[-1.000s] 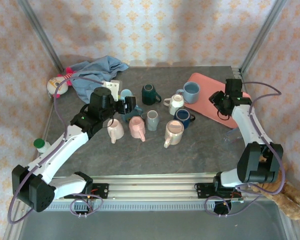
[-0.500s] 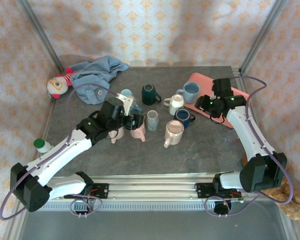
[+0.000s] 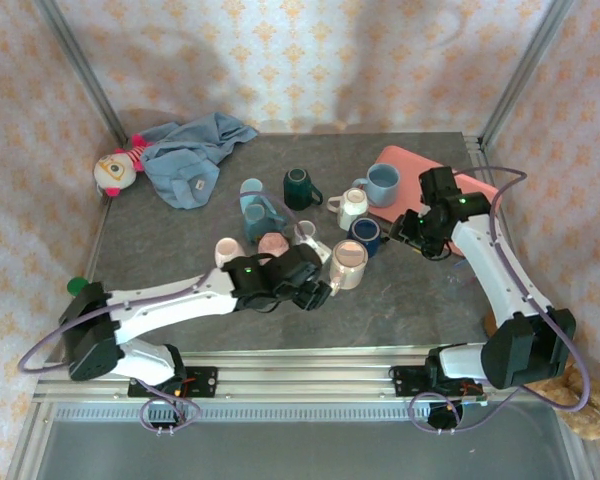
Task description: Turn the mug right side up
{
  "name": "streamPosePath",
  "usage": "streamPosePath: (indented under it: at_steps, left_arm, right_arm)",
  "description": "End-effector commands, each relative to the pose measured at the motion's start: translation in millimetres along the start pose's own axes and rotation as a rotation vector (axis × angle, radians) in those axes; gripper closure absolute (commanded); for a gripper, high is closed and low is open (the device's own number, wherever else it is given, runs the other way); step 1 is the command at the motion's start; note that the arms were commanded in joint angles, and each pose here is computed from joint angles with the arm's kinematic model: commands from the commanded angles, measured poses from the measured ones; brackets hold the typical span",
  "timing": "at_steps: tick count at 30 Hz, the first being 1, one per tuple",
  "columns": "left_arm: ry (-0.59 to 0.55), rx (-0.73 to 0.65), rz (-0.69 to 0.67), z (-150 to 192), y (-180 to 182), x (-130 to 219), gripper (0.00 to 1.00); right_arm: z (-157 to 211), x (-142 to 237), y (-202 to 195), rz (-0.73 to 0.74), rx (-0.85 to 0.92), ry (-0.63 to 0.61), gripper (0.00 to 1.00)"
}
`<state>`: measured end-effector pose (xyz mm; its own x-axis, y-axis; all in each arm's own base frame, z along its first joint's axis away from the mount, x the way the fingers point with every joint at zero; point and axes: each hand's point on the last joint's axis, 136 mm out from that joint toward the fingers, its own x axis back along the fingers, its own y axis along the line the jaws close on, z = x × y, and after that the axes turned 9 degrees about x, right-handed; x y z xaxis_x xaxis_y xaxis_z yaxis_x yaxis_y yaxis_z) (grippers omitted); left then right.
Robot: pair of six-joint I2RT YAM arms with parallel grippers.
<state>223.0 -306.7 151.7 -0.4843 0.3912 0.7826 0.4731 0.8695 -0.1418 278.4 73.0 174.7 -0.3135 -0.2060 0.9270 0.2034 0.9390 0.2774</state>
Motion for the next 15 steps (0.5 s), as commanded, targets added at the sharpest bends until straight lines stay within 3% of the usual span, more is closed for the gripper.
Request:
streamPosePath:
  at_steps: [1, 6, 15]
  left_arm:
    - [-0.040, 0.036, -0.072, -17.7, -7.5, 1.3, 0.28]
    - [-0.030, 0.025, -0.091, -21.5, -28.6, -10.6, 0.28]
    - [0.012, 0.063, -0.140, -17.0, -30.6, -25.0, 0.34]
  right_arm:
    - [10.8, 14.6, 0.6, -0.023, -0.028, -0.016, 0.46]
    - [14.8, 16.8, -2.7, -0.022, -0.028, -0.035, 0.46]
    - [24.8, 23.9, -2.2, -0.055, -0.016, -0.048, 0.45]
